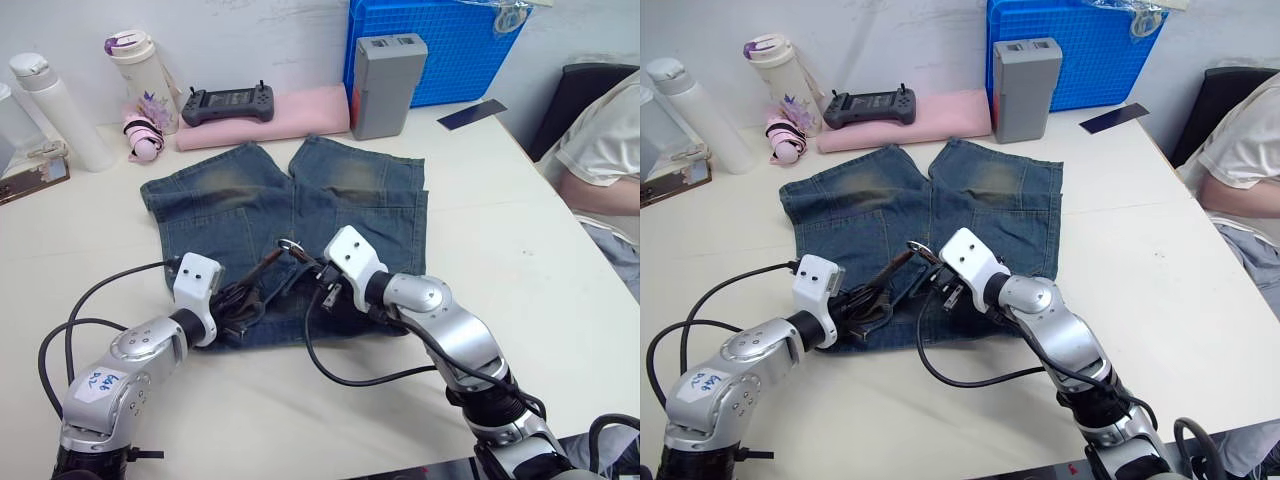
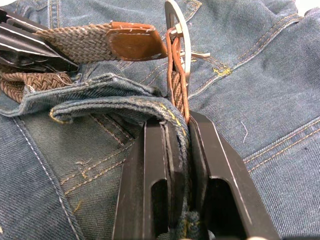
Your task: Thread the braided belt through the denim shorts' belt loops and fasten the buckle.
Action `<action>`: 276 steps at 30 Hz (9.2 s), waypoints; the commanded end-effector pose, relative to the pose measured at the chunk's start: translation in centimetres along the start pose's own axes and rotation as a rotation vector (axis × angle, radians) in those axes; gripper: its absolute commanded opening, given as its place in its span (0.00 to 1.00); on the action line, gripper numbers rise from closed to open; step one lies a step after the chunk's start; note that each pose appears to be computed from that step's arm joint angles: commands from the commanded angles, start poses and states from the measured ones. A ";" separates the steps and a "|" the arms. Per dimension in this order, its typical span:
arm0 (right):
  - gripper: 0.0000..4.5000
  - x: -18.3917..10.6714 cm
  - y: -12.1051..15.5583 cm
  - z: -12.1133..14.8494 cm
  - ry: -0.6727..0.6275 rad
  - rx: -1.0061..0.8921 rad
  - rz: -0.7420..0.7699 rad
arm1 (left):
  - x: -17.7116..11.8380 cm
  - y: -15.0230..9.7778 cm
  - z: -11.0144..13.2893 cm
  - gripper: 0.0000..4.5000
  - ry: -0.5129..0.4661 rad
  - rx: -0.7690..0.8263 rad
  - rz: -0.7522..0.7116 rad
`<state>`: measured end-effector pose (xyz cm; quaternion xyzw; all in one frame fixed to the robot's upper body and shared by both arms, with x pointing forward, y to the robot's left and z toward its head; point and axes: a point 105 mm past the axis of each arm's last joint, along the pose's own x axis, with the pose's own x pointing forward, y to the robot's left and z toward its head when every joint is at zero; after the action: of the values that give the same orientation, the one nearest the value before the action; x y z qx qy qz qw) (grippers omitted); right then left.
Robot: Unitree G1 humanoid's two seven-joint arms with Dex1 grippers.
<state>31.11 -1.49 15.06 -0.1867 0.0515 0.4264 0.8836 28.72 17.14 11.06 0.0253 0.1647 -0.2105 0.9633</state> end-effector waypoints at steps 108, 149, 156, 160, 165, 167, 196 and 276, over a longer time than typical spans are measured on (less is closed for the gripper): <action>0.00 -1.0 -1.6 1.1 -0.018 0.207 0.088 | 1.1 -2.9 1.7 0.00 -0.084 -0.022 -0.125; 0.00 -0.4 2.4 -0.1 0.108 -0.175 0.257 | 4.4 -5.9 3.7 0.00 -0.128 0.023 -0.243; 0.60 -1.7 0.5 1.8 0.028 -0.271 0.211 | 4.3 -6.0 3.2 0.00 -0.119 0.035 -0.256; 1.00 -3.8 -0.9 5.5 -0.104 -0.272 0.254 | 4.2 -6.0 3.3 0.00 -0.121 0.042 -0.256; 1.00 -4.1 -3.6 8.7 -0.217 -0.364 0.187 | 4.3 -6.1 3.2 0.00 -0.125 0.041 -0.255; 1.00 -2.9 -4.7 7.8 -0.156 -0.568 0.118 | 4.4 -6.1 3.2 0.00 -0.127 0.042 -0.254; 0.00 0.8 -4.3 3.7 -0.051 -0.943 0.175 | 2.6 -5.6 4.0 0.42 -0.176 -0.019 -0.285; 0.18 -3.5 -7.3 6.7 -0.146 -0.601 -0.169 | 3.6 -4.7 8.8 0.00 -0.380 0.099 -0.452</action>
<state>34.46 -5.36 22.10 -0.4459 -0.1292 0.3830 0.7986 33.01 10.61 17.15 0.0004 -0.0014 -0.4357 0.9001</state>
